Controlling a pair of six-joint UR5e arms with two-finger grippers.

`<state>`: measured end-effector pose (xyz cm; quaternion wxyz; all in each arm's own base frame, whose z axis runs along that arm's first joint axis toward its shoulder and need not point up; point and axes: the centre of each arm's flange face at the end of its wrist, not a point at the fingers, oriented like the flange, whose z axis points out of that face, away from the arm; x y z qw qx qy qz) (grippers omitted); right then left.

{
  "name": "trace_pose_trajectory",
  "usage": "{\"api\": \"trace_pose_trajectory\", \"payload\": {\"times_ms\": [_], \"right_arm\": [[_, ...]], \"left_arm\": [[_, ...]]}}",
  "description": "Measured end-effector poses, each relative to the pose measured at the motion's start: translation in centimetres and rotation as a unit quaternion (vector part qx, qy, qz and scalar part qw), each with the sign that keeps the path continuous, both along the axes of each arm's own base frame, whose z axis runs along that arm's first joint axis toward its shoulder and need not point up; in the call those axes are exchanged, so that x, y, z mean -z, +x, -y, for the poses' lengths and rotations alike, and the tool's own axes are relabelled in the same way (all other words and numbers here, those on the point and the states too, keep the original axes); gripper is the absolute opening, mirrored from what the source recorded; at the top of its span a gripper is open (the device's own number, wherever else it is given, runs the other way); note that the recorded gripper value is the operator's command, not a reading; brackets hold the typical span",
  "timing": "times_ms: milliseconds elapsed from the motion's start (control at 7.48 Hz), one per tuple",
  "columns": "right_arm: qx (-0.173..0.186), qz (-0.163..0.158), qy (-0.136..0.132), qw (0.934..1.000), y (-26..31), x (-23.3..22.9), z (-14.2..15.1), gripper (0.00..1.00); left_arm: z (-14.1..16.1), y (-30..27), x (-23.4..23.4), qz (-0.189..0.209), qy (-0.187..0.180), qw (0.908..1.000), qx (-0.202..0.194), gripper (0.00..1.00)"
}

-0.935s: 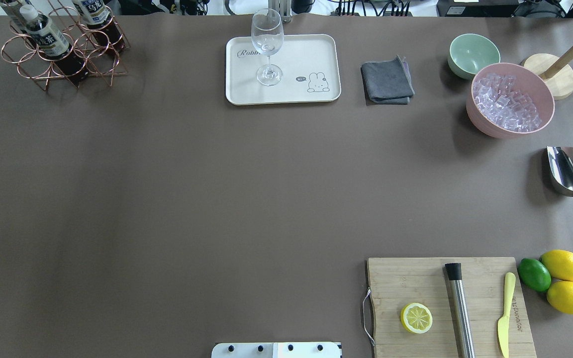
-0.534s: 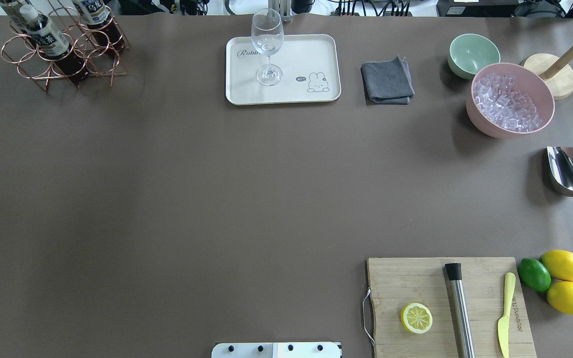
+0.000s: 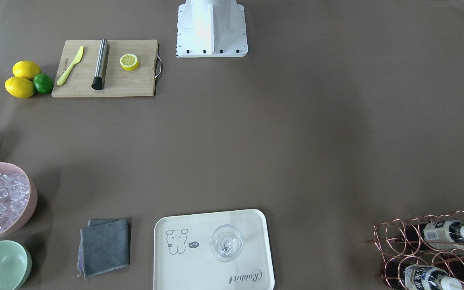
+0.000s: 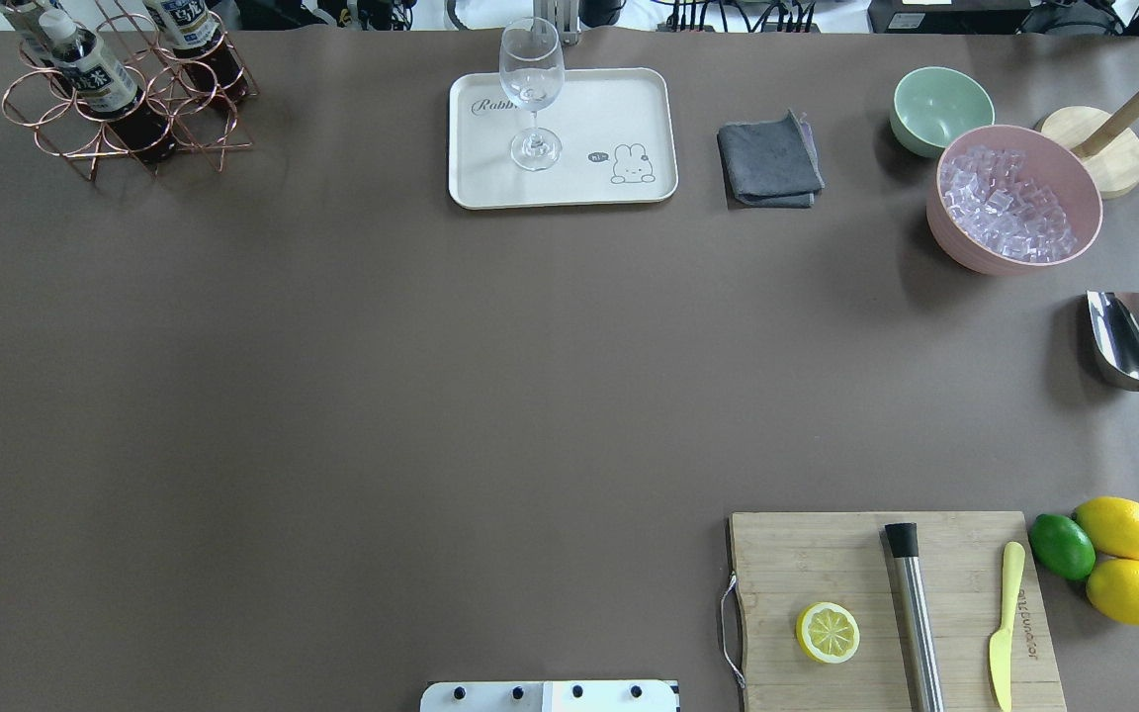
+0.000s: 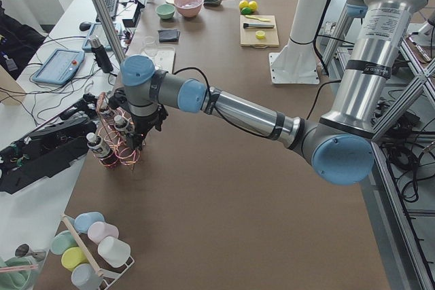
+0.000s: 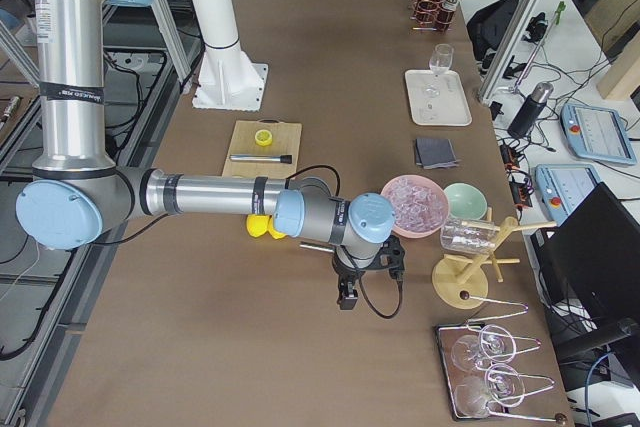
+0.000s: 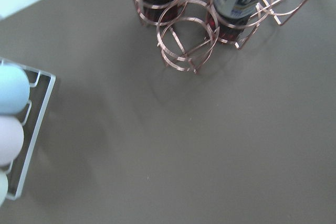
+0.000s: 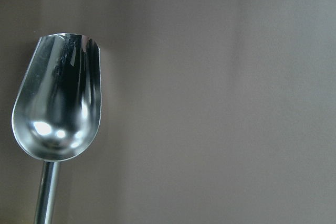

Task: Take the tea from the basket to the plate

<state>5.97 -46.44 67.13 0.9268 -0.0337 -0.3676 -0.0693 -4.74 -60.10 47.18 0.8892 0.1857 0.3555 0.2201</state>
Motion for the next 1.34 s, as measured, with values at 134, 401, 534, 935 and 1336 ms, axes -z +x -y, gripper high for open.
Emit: {"api": "trace_pose_trajectory", "payload": {"times_ms": [134, 401, 534, 935, 1336], "right_arm": [[0.0, 0.0, 0.0, 1.0, 0.0, 0.0, 0.0, 1.0], [0.0, 0.0, -0.001, 1.0, 0.0, -0.1, 0.0, 1.0], [0.001, 0.0, -0.001, 1.0, 0.0, -0.1, 0.0, 1.0], [0.0, 0.0, -0.001, 1.0, 0.0, -0.1, 0.0, 1.0], [0.0, 0.0, -0.001, 1.0, 0.0, -0.1, 0.0, 1.0]], "left_arm": [[1.0, 0.1, 2.0, 0.012, 0.057, 0.9976, -0.037, 0.99], [4.2, 0.8, 4.9, 0.063, 0.17, 0.9797, -0.085, 0.99], [5.5, 1.3, 5.4, 0.08, 0.199, 0.9722, -0.095, 0.98], [12.0, 3.0, 8.6, 0.116, 0.282, 0.9345, -0.184, 0.99], [18.5, 5.9, 12.1, 0.121, 0.303, 0.9152, -0.236, 0.98]]}}
